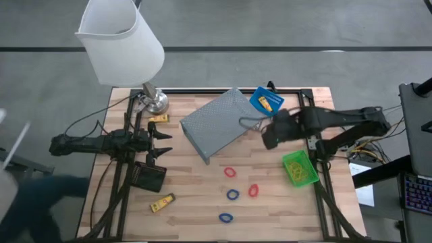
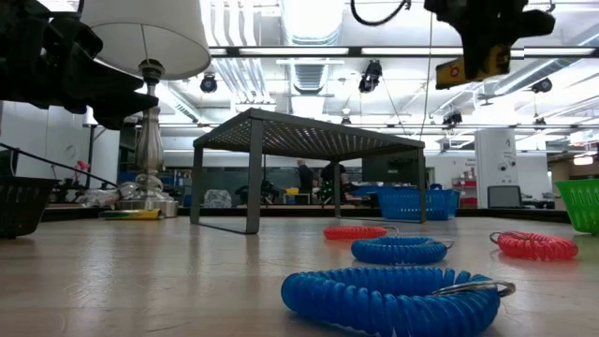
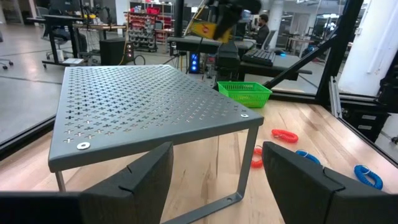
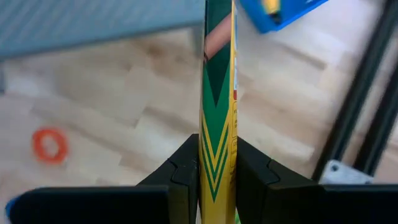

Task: Pick & Place Office Desk Supplies
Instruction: Put the crayon box into the blue basket

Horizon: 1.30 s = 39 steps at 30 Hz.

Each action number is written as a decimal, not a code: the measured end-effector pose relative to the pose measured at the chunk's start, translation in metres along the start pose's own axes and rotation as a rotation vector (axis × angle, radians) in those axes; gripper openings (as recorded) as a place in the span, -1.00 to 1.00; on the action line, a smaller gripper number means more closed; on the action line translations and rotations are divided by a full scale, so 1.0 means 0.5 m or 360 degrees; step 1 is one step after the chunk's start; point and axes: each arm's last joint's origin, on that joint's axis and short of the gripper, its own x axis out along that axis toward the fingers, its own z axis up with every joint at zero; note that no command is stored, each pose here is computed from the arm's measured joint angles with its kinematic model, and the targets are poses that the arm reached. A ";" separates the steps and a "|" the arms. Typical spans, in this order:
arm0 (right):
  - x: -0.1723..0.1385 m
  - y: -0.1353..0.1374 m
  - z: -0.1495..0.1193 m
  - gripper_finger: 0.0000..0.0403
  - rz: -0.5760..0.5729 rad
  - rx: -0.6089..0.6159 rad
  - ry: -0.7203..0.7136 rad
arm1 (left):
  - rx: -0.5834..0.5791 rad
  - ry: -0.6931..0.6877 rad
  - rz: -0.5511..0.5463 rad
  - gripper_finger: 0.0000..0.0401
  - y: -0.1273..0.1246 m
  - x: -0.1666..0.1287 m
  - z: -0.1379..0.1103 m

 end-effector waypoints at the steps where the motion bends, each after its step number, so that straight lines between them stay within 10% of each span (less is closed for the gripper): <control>1: 0.004 -0.013 0.010 -0.69 -0.0018 0.0031 -0.0015 | 0.0000 0.0000 0.0001 0.26 0.000 0.000 0.000; 24: 0.170 -0.168 0.286 -0.69 -0.0048 0.0055 -0.0170 | 0.0000 0.0000 0.0000 0.26 0.000 0.000 0.000; 39: 0.337 -0.181 0.367 -0.68 -0.0079 0.0097 0.0025 | 0.0000 0.0000 0.0000 0.26 0.000 0.000 0.000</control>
